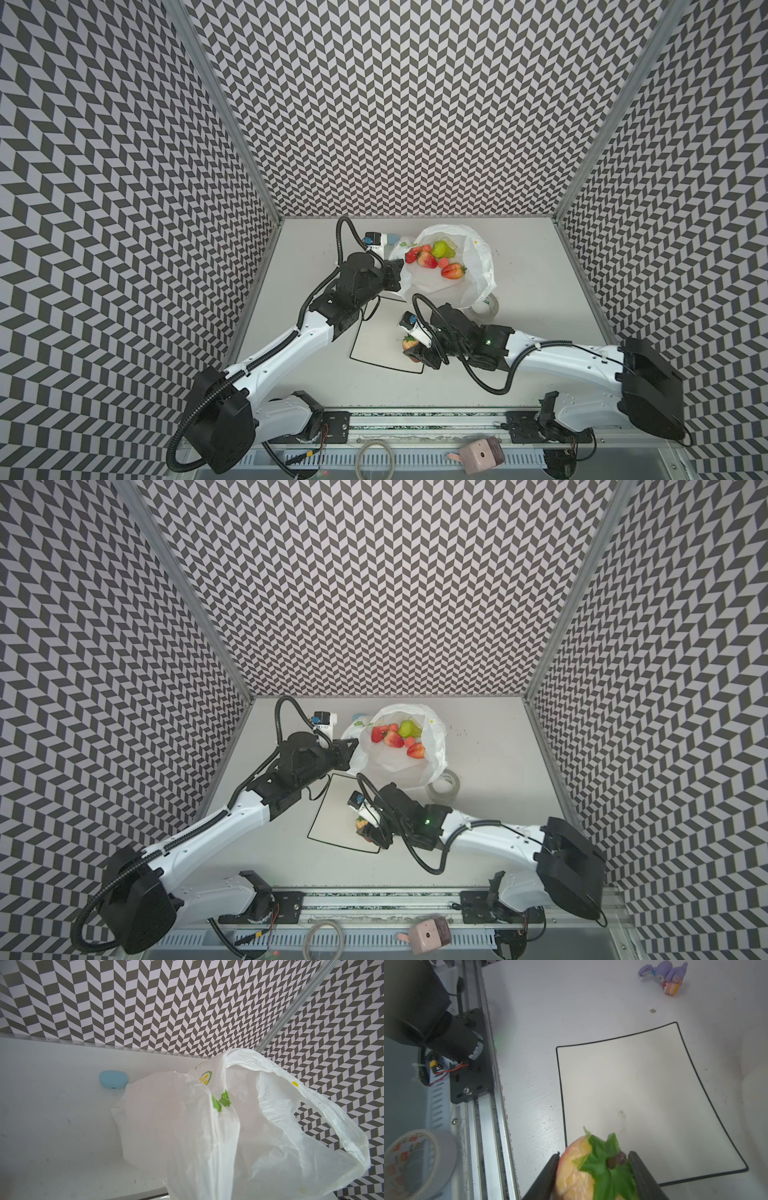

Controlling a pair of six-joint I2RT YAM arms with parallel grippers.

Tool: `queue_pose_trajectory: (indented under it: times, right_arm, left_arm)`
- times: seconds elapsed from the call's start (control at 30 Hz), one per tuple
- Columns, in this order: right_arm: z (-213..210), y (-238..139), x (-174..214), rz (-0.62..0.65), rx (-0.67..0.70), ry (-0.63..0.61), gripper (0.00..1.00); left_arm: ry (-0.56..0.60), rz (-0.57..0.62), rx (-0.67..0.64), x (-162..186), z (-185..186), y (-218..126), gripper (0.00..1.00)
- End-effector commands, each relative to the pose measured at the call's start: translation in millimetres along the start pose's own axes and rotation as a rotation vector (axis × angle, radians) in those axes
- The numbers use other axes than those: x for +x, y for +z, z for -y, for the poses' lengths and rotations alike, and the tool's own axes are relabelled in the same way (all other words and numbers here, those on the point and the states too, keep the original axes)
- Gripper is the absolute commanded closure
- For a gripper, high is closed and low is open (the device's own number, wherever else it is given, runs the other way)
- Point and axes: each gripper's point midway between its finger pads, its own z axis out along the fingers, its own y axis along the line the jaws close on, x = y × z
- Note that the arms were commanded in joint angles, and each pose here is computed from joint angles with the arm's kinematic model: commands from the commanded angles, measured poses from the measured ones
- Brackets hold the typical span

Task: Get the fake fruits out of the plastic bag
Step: 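Lift the strawberry out with the right gripper toward the white paper sheet, then lower the strawberry onto the paper sheet and open the right gripper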

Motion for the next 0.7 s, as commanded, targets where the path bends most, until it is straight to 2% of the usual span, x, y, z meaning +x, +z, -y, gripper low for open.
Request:
queue_pose_trajectory:
  times: [0.0, 0.27, 0.37, 0.53, 0.67]
  right_arm:
    - [0.9, 15.8, -10.1, 0.005, -0.001, -0.015, 0.6]
    - [6.6, 47.0, 9.9, -0.111, 0.004, 0.0, 0.59]
    - [7.4, 50.2, 12.3, -0.113, 0.008, 0.024, 0.59]
    - [13.6, 58.6, 25.2, -0.155, 0.04, 0.051, 0.48]
    - [16.5, 56.6, 22.4, -0.135, 0.06, 0.06, 0.4]
  left_arm:
    - [0.014, 0.012, 0.003, -1.7, -1.3, -4.0, 1.0]
    - [0.016, 0.012, 0.002, -1.9, -1.2, -4.6, 1.0]
    - [0.015, 0.008, 0.0, -1.1, -1.8, -3.9, 1.0]
    - [0.019, 0.01, -0.003, -1.9, -2.0, -4.2, 1.0]
    - [0.019, 0.015, -0.006, -2.5, -2.7, -5.1, 1.0]
